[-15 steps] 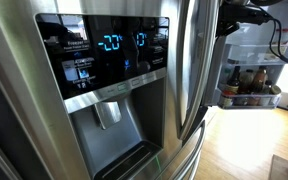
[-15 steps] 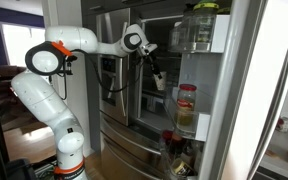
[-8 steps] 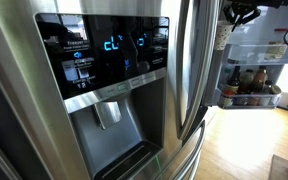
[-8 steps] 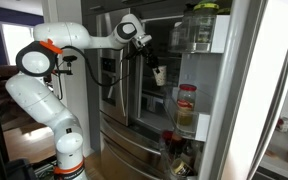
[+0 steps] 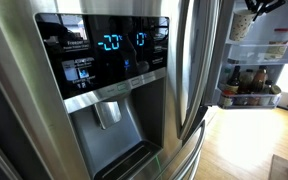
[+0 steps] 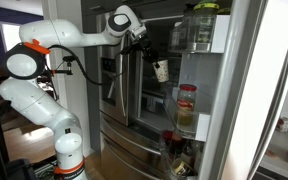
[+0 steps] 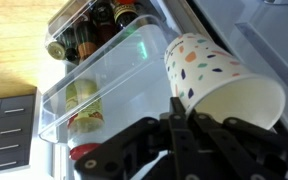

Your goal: Move the white cup to the middle shelf on the fridge door

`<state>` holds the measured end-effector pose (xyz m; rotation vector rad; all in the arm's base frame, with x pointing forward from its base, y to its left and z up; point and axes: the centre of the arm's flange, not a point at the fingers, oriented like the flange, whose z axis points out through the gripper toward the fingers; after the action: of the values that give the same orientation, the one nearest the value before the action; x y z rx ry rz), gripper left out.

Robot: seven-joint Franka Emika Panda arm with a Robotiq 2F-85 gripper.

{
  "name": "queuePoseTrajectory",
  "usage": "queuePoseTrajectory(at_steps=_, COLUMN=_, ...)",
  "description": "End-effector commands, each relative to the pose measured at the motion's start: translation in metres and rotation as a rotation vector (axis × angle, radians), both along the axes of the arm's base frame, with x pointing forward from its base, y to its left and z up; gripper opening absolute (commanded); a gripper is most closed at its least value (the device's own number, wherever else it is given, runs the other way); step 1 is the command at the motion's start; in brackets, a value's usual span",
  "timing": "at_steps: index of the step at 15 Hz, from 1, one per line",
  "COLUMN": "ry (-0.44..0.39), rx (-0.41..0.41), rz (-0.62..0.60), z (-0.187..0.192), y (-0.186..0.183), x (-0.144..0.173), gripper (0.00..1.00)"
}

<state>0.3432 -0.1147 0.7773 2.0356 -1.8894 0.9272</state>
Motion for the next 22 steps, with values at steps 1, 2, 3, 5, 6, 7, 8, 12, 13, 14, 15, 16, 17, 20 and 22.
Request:
queuePoseTrajectory(at_steps=1, ry=-0.004, rx=-0.037, rz=-0.031, z=-0.004, y=-0.022, x=-0.035, gripper=0.01)
queuePoseTrajectory(at_steps=2, ry=-0.001, rx=-0.030, rz=-0.032, z=-0.005, y=-0.029, x=-0.039, gripper=0.01)
queuePoseTrajectory(at_steps=3, ry=0.006, rx=-0.037, rz=-0.027, z=-0.009, y=-0.034, x=-0.042, gripper=0.01)
queuePoseTrajectory(at_steps=5, ry=0.004, rx=-0.050, rz=0.010, z=-0.014, y=-0.045, x=-0.046, gripper=0.01)
queuePoseTrajectory(at_steps=6, ry=0.000, rx=-0.059, rz=0.029, z=-0.016, y=-0.052, x=-0.046, gripper=0.01)
queuePoseTrajectory(at_steps=7, ry=-0.005, rx=-0.067, rz=0.053, z=-0.019, y=-0.056, x=-0.047, gripper=0.01)
queuePoseTrajectory(at_steps=8, ry=-0.006, rx=-0.079, rz=0.069, z=-0.021, y=-0.062, x=-0.046, gripper=0.01)
queuePoseTrajectory(at_steps=12, ry=-0.009, rx=-0.094, rz=0.114, z=-0.031, y=-0.077, x=-0.041, gripper=0.01)
queuePoseTrajectory(at_steps=13, ry=0.004, rx=-0.090, rz=0.113, z=-0.036, y=-0.081, x=-0.041, gripper=0.01)
queuePoseTrajectory(at_steps=14, ry=0.034, rx=-0.091, rz=0.089, z=-0.041, y=-0.086, x=-0.041, gripper=0.01)
queuePoseTrajectory(at_steps=15, ry=0.047, rx=-0.091, rz=0.081, z=-0.045, y=-0.088, x=-0.041, gripper=0.01)
queuePoseTrajectory(at_steps=16, ry=0.043, rx=-0.079, rz=0.085, z=-0.050, y=-0.092, x=-0.040, gripper=0.01)
queuePoseTrajectory(at_steps=17, ry=0.055, rx=-0.080, rz=0.081, z=-0.054, y=-0.093, x=-0.039, gripper=0.01)
queuePoseTrajectory(at_steps=20, ry=0.056, rx=-0.077, rz=0.086, z=-0.060, y=-0.098, x=-0.033, gripper=0.01)
queuePoseTrajectory(at_steps=22, ry=0.059, rx=-0.070, rz=0.084, z=-0.064, y=-0.101, x=-0.032, gripper=0.01)
